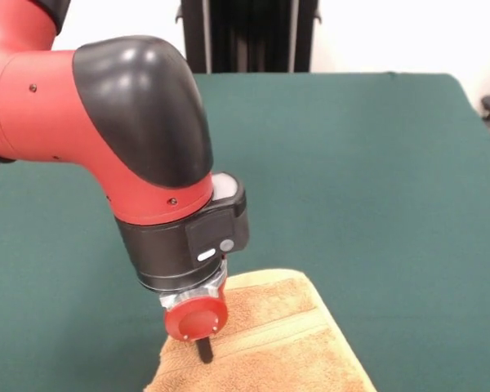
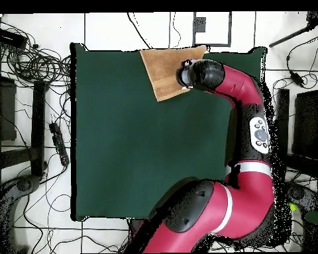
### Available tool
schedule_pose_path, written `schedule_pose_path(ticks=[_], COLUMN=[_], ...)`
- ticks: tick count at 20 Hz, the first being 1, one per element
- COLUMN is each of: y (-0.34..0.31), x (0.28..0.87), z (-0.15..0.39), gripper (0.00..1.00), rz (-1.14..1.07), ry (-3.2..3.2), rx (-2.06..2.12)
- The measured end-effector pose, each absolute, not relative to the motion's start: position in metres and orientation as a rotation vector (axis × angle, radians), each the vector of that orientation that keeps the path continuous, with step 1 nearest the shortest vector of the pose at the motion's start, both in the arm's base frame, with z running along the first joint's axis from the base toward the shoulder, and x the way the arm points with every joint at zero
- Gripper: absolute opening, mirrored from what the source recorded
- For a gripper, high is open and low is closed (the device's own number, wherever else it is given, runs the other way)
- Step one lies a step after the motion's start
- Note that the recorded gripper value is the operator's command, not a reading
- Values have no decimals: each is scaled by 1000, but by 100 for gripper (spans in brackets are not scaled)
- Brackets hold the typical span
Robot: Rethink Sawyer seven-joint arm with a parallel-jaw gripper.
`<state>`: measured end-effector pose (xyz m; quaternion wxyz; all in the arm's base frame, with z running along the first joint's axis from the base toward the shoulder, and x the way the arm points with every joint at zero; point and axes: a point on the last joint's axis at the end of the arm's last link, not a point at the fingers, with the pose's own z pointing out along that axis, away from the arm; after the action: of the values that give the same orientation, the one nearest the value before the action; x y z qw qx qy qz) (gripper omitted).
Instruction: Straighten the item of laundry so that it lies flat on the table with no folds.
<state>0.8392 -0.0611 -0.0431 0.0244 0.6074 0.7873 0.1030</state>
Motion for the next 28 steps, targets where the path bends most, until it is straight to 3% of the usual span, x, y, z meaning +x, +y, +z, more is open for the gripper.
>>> schedule_pose_path(ticks=[28], y=[-32], x=[816], z=[-35], gripper=[0], rz=[234], ry=[2714], rx=[2085])
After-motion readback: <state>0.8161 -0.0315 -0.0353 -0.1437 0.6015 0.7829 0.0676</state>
